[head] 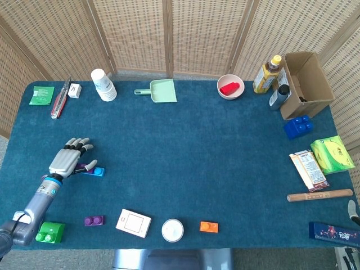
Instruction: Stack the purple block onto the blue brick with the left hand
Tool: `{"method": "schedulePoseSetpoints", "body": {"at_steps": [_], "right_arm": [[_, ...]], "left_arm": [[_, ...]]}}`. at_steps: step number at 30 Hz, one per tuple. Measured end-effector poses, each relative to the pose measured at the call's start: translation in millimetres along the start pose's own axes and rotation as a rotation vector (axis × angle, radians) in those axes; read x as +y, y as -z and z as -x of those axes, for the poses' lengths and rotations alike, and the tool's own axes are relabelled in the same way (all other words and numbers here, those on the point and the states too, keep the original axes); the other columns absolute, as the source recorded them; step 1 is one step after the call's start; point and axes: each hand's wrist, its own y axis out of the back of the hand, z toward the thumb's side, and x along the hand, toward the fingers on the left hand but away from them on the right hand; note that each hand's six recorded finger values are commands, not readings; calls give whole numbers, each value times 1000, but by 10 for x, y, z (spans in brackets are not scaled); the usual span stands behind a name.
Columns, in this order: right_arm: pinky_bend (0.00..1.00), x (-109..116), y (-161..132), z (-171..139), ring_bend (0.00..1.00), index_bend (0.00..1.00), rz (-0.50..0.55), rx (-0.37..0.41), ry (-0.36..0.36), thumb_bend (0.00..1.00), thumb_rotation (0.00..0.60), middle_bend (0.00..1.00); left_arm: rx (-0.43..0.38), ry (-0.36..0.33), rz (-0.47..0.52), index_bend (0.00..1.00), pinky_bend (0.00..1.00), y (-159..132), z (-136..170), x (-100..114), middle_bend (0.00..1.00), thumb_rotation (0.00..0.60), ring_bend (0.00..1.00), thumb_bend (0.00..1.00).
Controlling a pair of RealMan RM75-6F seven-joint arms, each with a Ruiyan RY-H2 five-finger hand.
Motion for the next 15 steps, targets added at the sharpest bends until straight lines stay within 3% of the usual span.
{"method": "schedulePoseSetpoints", "body": {"at_steps": [15], "right_arm": [[68, 12, -4, -13, 0, 29, 7, -2, 3, 411, 600, 100]], "left_arm": [[33, 23, -18, 176, 0, 53, -25, -4, 72, 0, 0, 302]]}}
